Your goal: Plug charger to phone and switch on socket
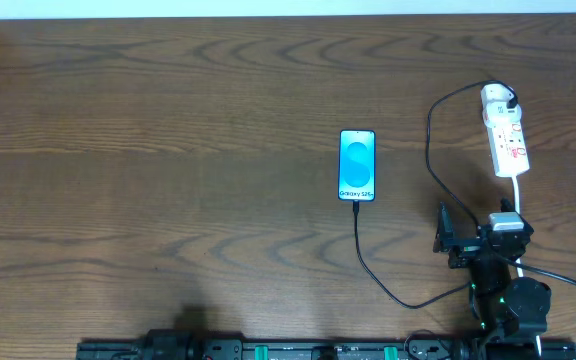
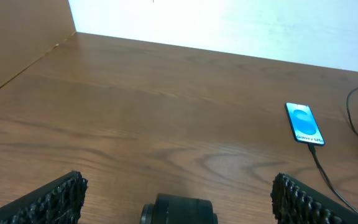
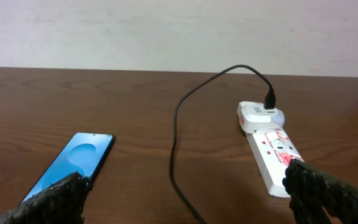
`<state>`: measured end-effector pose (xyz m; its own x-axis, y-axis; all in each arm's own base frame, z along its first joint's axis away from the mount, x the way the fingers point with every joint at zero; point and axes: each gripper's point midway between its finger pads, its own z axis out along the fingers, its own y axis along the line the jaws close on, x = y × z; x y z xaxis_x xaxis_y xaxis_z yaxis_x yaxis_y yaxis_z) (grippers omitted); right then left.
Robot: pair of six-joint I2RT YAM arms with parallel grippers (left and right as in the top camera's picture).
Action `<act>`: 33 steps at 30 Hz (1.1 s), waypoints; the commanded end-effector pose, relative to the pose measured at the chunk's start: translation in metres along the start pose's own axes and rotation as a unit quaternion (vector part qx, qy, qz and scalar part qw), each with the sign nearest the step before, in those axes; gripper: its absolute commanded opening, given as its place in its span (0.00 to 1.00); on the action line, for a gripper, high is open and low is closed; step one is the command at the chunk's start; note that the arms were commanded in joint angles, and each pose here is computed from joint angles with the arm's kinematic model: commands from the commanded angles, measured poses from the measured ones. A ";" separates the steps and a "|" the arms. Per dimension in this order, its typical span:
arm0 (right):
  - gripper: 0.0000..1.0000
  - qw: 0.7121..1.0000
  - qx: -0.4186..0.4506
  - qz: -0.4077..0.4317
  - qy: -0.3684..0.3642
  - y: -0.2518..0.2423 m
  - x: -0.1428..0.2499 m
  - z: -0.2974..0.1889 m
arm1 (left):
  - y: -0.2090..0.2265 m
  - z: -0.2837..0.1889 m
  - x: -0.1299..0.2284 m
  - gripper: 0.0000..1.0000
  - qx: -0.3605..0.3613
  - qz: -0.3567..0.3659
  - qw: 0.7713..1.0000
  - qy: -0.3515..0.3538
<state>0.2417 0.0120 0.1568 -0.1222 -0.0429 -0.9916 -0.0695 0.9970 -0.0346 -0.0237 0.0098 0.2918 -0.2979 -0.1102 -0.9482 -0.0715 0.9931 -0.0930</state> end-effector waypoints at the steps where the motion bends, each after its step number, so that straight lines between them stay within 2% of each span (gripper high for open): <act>1: 0.99 1.000 0.001 -0.009 0.000 0.000 0.002 0.000 | 0.003 -0.001 0.015 0.95 -0.006 0.002 1.000 0.029; 12: 0.99 1.000 0.001 -0.008 0.000 0.000 0.002 0.000 | -0.002 0.001 0.013 0.95 0.012 0.002 1.000 0.029; 20: 0.99 1.000 0.001 -0.009 0.000 0.000 0.002 0.000 | -0.020 0.021 -0.014 0.95 0.026 -0.009 0.999 -0.016; 33: 0.99 1.000 0.001 -0.009 0.000 0.000 0.002 0.000 | -0.027 0.100 -0.034 0.95 0.040 -0.008 0.998 -0.037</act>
<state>0.2418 0.0120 0.1568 -0.1214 -0.0433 -0.9917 -0.0695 0.9970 -0.0350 0.0652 -0.0062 0.3045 -0.2143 -0.1240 -0.9689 -0.0150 0.9922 -0.1237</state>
